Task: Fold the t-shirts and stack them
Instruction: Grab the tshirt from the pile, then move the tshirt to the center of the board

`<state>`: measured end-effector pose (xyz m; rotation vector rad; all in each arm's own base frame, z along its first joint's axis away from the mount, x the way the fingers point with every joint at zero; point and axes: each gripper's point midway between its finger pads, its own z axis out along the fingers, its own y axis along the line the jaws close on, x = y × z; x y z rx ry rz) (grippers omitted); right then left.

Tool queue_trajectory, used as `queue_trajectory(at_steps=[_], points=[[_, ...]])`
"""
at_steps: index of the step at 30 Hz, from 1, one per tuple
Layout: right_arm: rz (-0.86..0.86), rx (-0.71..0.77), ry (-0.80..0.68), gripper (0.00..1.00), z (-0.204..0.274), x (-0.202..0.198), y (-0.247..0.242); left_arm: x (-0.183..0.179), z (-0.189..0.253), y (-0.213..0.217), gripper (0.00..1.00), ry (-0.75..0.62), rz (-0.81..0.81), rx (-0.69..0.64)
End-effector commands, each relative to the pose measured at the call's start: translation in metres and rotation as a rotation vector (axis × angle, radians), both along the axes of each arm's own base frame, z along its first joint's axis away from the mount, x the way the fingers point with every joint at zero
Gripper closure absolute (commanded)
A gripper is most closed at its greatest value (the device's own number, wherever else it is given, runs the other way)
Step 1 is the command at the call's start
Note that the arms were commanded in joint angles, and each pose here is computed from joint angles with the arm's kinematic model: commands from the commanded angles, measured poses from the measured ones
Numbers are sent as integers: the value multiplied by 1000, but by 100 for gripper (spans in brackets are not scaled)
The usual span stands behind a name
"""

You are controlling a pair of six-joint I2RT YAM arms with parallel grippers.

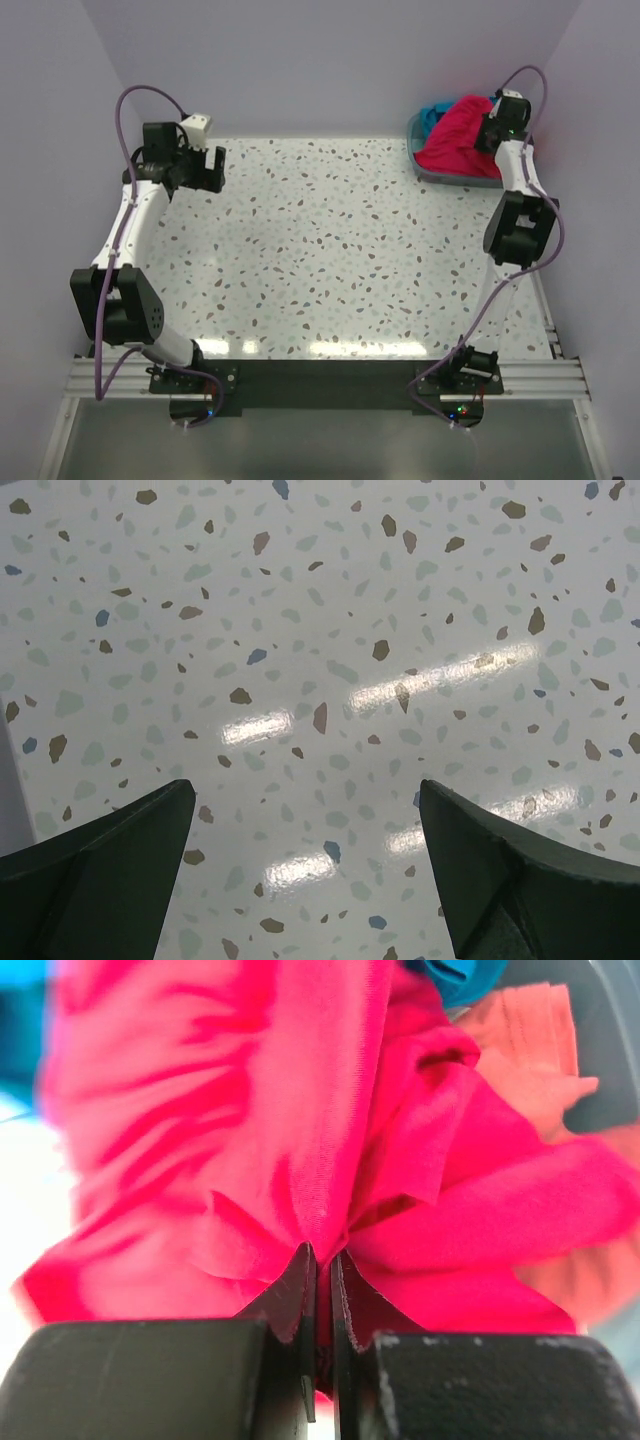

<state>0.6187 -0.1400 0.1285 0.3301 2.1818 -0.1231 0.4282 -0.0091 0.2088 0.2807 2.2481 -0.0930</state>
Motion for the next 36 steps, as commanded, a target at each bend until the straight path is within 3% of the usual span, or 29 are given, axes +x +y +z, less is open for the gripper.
queue_trajectory(at_steps=[1, 10, 20, 31, 36], points=[[87, 30, -291, 100, 153, -21, 29, 15, 32, -6, 0, -88, -9, -30], [270, 80, -495, 100, 270, -80, 78, 20, 49, -11, 0, -127, 9, -84], [625, 129, -787, 100, 408, -138, 165, 28, 61, -7, 0, -125, 76, -114], [946, 94, -951, 100, 454, -227, 280, 19, 97, -14, 0, -150, 31, -193], [895, 213, -904, 100, 432, -228, 299, 5, 98, -21, 0, -142, -64, -167]])
